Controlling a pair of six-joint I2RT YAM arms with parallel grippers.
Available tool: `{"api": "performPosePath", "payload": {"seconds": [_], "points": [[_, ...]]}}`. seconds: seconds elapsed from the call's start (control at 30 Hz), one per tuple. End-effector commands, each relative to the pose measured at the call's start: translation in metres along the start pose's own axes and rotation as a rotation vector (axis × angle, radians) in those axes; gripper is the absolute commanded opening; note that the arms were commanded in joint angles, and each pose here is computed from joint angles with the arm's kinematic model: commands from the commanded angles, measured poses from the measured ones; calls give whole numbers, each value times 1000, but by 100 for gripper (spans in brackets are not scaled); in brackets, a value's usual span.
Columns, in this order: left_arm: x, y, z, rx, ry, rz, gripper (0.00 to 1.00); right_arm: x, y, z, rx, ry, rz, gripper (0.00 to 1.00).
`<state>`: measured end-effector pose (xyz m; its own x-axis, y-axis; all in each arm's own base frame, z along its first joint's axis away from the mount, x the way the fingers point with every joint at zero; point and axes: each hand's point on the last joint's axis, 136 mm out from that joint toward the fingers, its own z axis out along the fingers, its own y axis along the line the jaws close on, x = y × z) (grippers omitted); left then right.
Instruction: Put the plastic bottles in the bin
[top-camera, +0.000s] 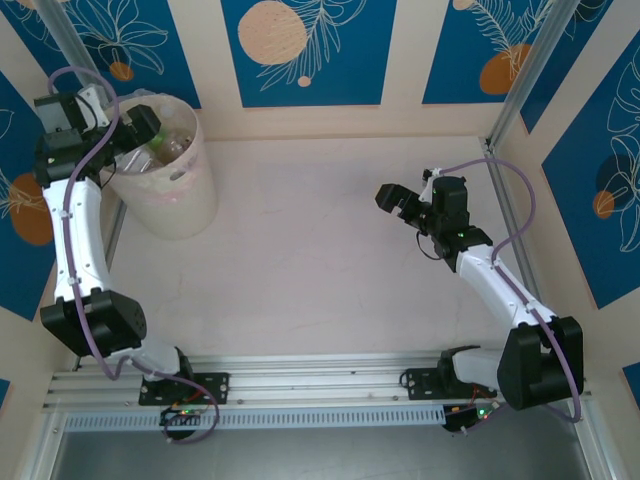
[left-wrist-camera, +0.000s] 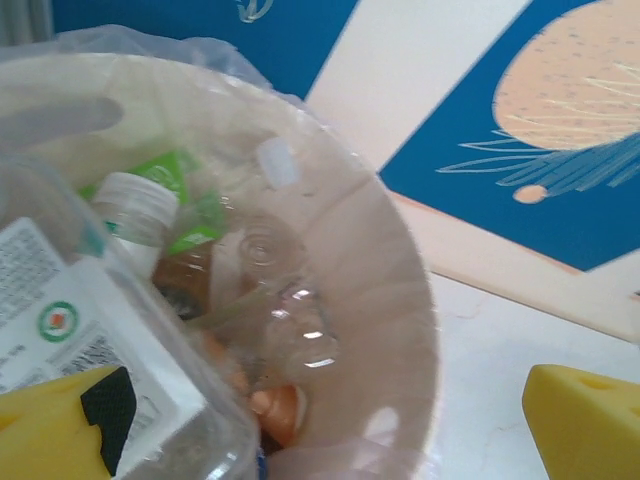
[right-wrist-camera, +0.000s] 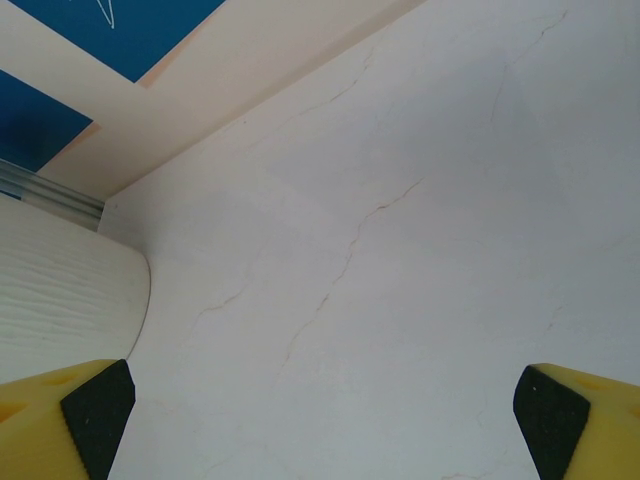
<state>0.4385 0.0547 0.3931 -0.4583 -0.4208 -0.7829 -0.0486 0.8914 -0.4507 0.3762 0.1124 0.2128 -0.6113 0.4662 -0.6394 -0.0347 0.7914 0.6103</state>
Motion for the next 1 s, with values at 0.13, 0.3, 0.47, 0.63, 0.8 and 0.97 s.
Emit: {"api": "performPosePath", "payload": {"seconds": [0.13, 0.3, 0.47, 0.63, 0.8, 0.97], "points": [[20, -94, -31, 354, -59, 166, 100, -16, 10, -14, -12, -61, -34, 100], [68, -166, -57, 601, -128, 357, 100, -21, 9, -22, -11, -111, -49, 100], [136, -201, -74, 799, -179, 495, 100, -26, 1, -32, 25, -180, -100, 100], [174, -166, -51, 643, -267, 518, 100, -27, -34, -42, 156, -289, -138, 100], [205, -112, -10, 413, -268, 549, 100, -22, -80, -47, 300, -381, -202, 100], [231, -56, 21, 182, -295, 621, 100, -18, -128, -52, 436, -393, -177, 100]]}}
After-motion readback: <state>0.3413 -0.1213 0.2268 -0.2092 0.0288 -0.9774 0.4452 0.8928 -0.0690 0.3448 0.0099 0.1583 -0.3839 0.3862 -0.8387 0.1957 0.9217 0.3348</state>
